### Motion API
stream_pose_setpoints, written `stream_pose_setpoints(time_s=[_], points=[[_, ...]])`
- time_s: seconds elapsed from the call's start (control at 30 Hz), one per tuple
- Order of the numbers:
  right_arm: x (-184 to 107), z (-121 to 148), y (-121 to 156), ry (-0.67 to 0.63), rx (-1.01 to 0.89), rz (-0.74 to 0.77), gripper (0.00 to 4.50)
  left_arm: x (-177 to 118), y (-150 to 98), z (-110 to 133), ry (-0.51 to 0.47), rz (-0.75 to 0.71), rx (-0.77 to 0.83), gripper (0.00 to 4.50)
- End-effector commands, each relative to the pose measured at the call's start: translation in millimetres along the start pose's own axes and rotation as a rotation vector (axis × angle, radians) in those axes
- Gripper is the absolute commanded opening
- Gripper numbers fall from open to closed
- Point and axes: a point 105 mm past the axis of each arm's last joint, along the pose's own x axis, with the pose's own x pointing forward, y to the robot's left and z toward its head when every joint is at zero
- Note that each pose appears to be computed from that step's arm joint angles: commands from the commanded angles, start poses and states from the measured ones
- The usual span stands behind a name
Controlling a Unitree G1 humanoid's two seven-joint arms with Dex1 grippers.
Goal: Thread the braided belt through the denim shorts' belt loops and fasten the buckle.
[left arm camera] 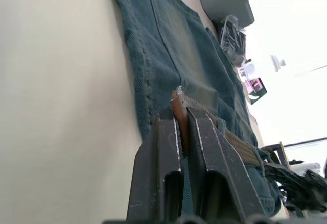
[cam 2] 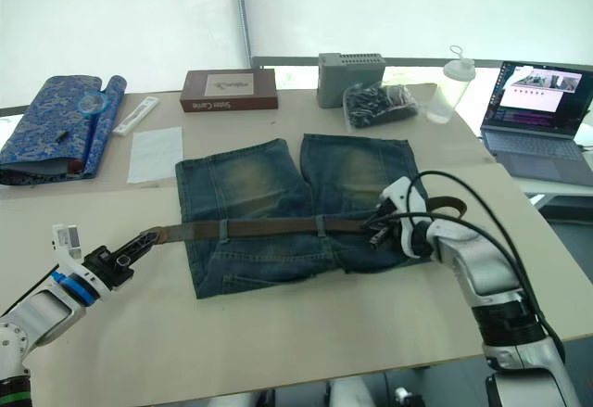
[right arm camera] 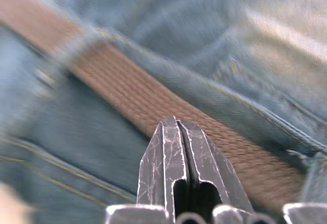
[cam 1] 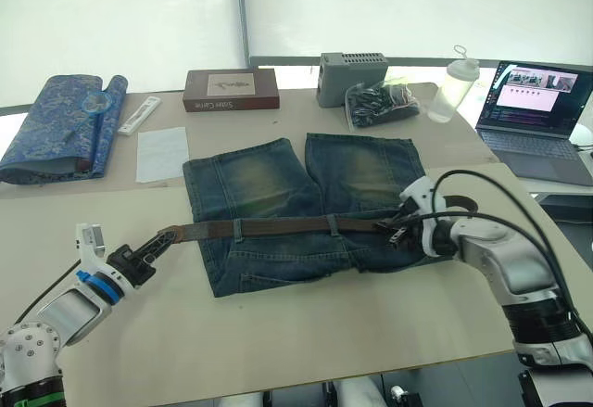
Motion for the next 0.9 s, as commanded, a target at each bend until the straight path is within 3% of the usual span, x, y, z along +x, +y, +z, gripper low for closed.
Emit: stream_pose_setpoints(time_s=[0.03, 0.33, 0.7, 0.9], points=[[-21.4, -1.7, 3.9, 0.039, -0.054, 0.018, 0.03, -2.8, -12.7, 8.9, -0.047, -0.036, 0.027, 0.0], [-15.5, -64.7, -44.5, 0.358, -0.193, -0.244, 0.03, -13.1, 1.0, 20.8, -0.076, 0.024, 0.027, 0.0], [-17.0, -78.3, -33.5, 0.395, -0.124, -0.208, 0.03, -66.8, 55.2, 70.5, -0.264, 0.286, 0.059, 0.0], [-20.1, -72.7, -36.9, 0.369, -0.121, -0.233, 0.03, -82.8, 70.2, 78.9, -0.302, 0.349, 0.049, 0.0]])
